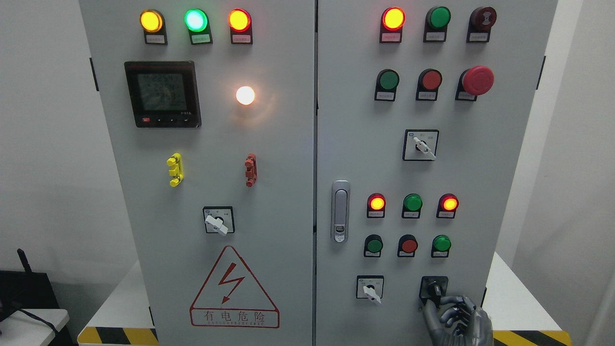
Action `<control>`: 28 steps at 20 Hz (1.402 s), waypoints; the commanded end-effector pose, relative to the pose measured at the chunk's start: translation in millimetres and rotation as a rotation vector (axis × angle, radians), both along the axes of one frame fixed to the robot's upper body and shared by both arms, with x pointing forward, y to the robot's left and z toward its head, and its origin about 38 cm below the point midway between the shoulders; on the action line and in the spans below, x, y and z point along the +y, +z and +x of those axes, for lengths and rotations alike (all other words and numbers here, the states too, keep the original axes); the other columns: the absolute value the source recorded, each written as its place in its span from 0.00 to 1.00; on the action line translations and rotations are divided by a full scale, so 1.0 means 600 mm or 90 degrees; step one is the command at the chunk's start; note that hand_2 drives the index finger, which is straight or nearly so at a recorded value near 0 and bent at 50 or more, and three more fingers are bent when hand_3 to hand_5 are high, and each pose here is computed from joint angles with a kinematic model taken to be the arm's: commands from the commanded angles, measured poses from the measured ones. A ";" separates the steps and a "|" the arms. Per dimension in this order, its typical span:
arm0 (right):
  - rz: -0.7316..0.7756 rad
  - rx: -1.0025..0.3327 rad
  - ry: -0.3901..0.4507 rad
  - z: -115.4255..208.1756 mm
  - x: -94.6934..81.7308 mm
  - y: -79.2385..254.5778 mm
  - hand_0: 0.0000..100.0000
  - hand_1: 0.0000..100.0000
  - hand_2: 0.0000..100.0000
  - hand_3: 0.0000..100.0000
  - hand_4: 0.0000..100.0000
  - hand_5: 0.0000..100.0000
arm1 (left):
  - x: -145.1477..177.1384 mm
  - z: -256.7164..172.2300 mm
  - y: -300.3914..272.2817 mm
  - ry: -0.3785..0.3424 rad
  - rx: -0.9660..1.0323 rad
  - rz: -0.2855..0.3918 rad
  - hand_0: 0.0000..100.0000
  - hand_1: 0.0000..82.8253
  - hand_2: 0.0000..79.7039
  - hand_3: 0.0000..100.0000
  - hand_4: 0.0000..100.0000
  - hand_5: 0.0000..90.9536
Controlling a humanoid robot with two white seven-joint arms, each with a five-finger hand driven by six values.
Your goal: Trip black knob to open circuit
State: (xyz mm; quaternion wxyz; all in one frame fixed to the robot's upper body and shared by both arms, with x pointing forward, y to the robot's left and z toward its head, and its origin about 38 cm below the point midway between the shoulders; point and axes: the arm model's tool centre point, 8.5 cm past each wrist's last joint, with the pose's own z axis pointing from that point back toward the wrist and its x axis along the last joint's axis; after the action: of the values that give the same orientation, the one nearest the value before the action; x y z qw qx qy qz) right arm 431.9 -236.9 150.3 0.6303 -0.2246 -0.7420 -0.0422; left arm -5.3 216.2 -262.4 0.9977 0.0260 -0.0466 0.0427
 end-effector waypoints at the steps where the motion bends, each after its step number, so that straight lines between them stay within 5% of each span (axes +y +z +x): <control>1: 0.001 0.002 0.006 0.001 0.002 -0.001 0.50 0.78 0.59 0.87 0.90 0.98 | -0.001 0.009 0.000 -0.022 -0.005 -0.001 0.12 0.47 0.00 0.00 0.00 0.00; 28: 0.040 -0.001 0.028 0.010 0.024 0.000 0.52 0.78 0.62 0.90 0.92 0.98 | -0.002 0.009 0.000 -0.021 -0.005 -0.002 0.12 0.47 0.00 0.00 0.00 0.00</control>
State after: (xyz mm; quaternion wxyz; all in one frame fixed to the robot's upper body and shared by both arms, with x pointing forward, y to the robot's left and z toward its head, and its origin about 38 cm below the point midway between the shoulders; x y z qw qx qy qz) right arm 436.6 -229.2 149.4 0.6365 -0.1995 -0.7432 -0.0512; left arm -5.3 216.2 -262.4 0.9977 0.0260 -0.0466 0.0427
